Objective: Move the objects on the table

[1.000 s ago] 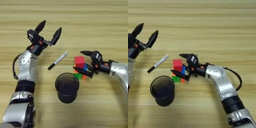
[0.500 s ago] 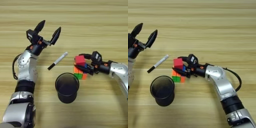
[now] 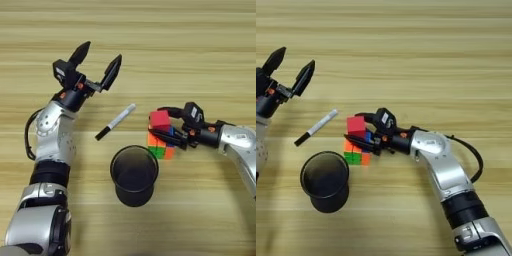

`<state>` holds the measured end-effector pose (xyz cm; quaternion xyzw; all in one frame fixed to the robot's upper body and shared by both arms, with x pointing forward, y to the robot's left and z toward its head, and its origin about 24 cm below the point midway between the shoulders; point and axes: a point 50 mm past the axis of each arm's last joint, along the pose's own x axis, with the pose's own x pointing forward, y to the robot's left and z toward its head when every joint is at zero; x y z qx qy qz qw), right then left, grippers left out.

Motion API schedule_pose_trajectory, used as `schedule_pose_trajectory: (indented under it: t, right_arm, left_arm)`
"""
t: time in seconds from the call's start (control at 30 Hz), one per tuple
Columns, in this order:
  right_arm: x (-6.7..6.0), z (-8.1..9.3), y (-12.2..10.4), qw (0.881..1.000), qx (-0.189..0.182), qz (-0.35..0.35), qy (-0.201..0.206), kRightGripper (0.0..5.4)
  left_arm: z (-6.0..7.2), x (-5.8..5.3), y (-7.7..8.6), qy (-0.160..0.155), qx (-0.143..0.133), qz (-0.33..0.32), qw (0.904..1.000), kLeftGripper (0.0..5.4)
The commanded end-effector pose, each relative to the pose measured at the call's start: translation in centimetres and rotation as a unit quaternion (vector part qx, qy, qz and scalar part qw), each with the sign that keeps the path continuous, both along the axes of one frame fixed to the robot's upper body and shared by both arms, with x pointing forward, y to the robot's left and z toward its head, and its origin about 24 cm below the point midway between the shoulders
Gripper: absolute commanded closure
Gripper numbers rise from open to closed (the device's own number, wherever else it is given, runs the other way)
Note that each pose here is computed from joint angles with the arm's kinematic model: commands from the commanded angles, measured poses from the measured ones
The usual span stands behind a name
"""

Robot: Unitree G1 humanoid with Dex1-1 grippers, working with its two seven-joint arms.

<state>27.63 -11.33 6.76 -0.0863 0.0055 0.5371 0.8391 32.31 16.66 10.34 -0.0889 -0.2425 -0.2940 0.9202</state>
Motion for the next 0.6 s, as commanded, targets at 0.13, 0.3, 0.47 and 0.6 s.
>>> schedule_pose_trajectory:
  t: [0.13, 0.3, 0.47, 0.6]
  right_arm:
    - [0.7, 2.1, -0.5, 0.999, 0.016, -0.012, -0.037, 2.3]
    - [1.2, 2.9, -1.2, 0.998, 0.024, -0.028, -0.049, 2.3]
    - [1.7, 3.4, -2.4, 0.997, 0.024, -0.053, -0.057, 2.3]
    - [2.4, 3.3, -4.1, 0.995, 0.022, -0.086, -0.055, 2.3]
  left_arm:
    - [-0.2, 0.0, 0.1, 0.003, 0.007, -0.002, 1.0, 0.0]
    - [-0.1, 0.0, 0.1, 0.002, 0.008, -0.004, 1.0, 0.0]
    - [-0.2, 0.0, 0.0, 0.003, 0.009, -0.005, 0.9999, 0.0]
    - [-0.2, 0.0, 0.1, 0.003, 0.008, -0.004, 1.0, 0.0]
